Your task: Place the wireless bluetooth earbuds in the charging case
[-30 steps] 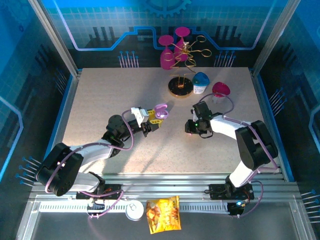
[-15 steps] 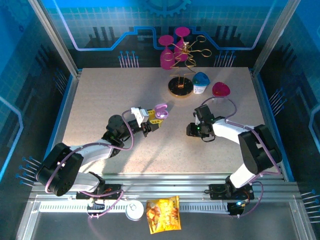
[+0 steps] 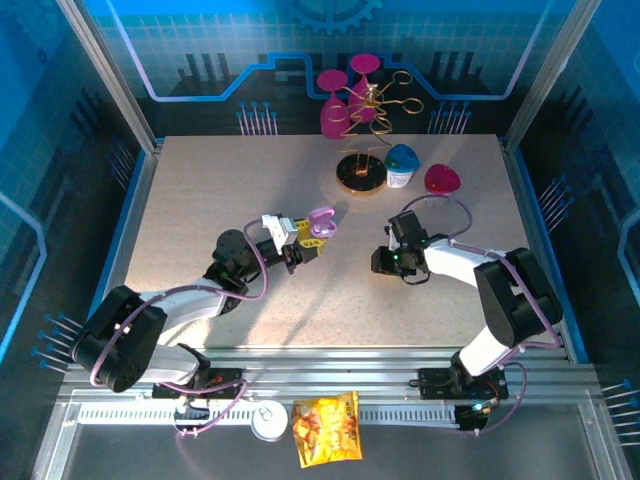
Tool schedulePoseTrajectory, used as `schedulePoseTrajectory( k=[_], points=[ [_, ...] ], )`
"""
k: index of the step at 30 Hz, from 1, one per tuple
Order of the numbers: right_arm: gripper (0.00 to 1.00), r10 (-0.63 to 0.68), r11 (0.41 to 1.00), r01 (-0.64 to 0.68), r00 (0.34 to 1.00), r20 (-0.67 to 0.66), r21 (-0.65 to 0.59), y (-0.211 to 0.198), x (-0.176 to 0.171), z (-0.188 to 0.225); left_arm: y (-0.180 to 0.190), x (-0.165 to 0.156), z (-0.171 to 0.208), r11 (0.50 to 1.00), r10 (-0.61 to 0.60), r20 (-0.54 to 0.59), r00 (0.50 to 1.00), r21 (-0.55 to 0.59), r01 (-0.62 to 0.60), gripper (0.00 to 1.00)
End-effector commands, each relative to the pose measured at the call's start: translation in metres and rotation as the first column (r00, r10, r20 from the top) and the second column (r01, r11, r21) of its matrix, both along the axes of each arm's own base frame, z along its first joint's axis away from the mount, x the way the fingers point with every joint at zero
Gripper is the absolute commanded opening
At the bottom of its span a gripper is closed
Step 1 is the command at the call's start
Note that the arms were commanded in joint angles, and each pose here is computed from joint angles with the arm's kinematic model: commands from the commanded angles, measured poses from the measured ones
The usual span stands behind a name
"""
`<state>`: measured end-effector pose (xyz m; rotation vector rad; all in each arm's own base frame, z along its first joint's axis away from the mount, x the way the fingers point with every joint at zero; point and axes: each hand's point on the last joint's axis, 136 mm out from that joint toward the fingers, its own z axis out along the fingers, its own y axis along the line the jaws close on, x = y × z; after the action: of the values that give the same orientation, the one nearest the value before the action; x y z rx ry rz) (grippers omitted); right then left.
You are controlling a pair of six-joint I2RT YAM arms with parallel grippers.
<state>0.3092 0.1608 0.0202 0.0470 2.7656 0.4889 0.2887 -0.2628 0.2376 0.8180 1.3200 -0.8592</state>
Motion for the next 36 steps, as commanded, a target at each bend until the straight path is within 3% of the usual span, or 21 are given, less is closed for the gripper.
schedulePoseTrajectory(
  k=[1, 5, 11, 15, 21, 36],
  points=[
    [0.36, 0.061, 0.994, -0.061, 0.998, -0.001, 0.088, 0.028, 0.001, 0.008, 0.003, -0.002, 0.012, 1.000, -0.003, 0.039, 0.999, -0.022, 0.004, 0.22],
    [0.38, 0.056, 0.995, -0.059, 0.998, 0.042, 0.077, 0.029, 0.005, 0.021, 0.004, -0.003, 0.013, 1.000, -0.001, 0.043, 0.999, -0.020, 0.002, 0.22],
    [0.47, 0.013, 1.000, -0.016, 0.985, 0.172, 0.016, 0.009, 0.015, 0.048, 0.004, -0.003, 0.012, 1.000, 0.002, 0.043, 0.999, -0.013, -0.001, 0.22],
    [0.49, 0.015, 1.000, -0.014, 0.988, 0.156, -0.010, 0.003, 0.019, 0.043, 0.002, -0.002, 0.012, 1.000, -0.003, 0.043, 0.999, -0.023, 0.004, 0.22],
    [0.48, 0.072, 0.996, -0.076, 0.993, 0.095, 0.040, 0.025, 0.021, 0.030, 0.003, -0.003, 0.012, 1.000, -0.005, 0.042, 0.999, -0.029, 0.007, 0.22],
    [0.50, 0.186, 0.981, -0.190, 0.976, 0.114, 0.026, 0.056, 0.046, 0.027, 0.005, -0.005, 0.014, 1.000, 0.005, 0.048, 0.999, -0.013, -0.004, 0.22]
  ],
)
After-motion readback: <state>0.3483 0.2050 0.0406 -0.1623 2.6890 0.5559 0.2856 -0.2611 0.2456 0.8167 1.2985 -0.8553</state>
